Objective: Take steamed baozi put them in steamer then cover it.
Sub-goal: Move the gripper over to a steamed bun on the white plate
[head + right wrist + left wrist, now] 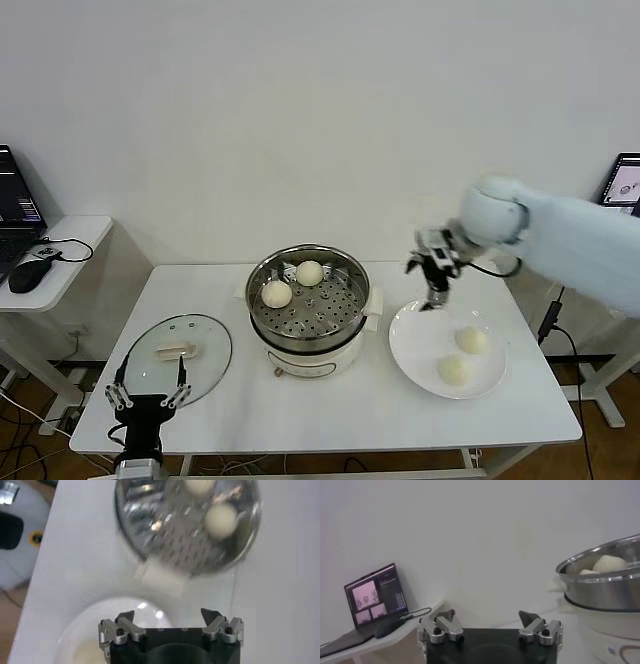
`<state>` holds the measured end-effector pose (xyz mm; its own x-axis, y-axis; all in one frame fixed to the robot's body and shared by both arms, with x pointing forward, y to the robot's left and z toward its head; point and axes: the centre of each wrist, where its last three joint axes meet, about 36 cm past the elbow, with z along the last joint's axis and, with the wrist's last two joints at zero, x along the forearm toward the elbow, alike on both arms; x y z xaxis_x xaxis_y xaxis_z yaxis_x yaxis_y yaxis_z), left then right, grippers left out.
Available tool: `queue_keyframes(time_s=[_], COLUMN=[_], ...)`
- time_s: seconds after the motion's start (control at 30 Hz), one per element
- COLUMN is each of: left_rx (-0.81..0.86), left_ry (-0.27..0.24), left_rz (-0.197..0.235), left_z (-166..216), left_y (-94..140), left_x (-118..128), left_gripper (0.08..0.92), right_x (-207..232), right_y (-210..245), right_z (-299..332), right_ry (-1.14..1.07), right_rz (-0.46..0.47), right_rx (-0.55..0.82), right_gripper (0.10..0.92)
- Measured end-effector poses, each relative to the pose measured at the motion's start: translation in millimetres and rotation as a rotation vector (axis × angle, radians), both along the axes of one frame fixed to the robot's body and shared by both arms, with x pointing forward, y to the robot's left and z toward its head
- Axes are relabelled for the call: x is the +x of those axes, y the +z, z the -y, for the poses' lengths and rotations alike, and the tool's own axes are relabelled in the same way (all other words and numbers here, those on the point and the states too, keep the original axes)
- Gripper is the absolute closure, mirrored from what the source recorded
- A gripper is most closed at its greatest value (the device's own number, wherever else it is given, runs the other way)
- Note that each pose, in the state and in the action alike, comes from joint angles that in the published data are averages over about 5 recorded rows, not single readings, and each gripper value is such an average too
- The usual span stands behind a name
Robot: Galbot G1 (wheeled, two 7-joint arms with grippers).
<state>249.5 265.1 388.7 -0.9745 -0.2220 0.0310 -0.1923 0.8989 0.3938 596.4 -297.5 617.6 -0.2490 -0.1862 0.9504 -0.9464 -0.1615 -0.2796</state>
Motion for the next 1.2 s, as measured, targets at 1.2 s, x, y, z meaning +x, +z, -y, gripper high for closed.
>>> queue_keyframes(time_s=[1.2], left_rx=[0.024], left_ry=[0.007], left_rz=[-0.031], left_z=[-4.2], left_y=[-13.9], left_x=[-1.0], left_gripper=[0.177], right_x=[-34.7], right_y=[-159.7], right_z=[56.3], right_ry=[-0.084], right_rz=[-0.105], right_rx=[-0.090], right_gripper=[0.211])
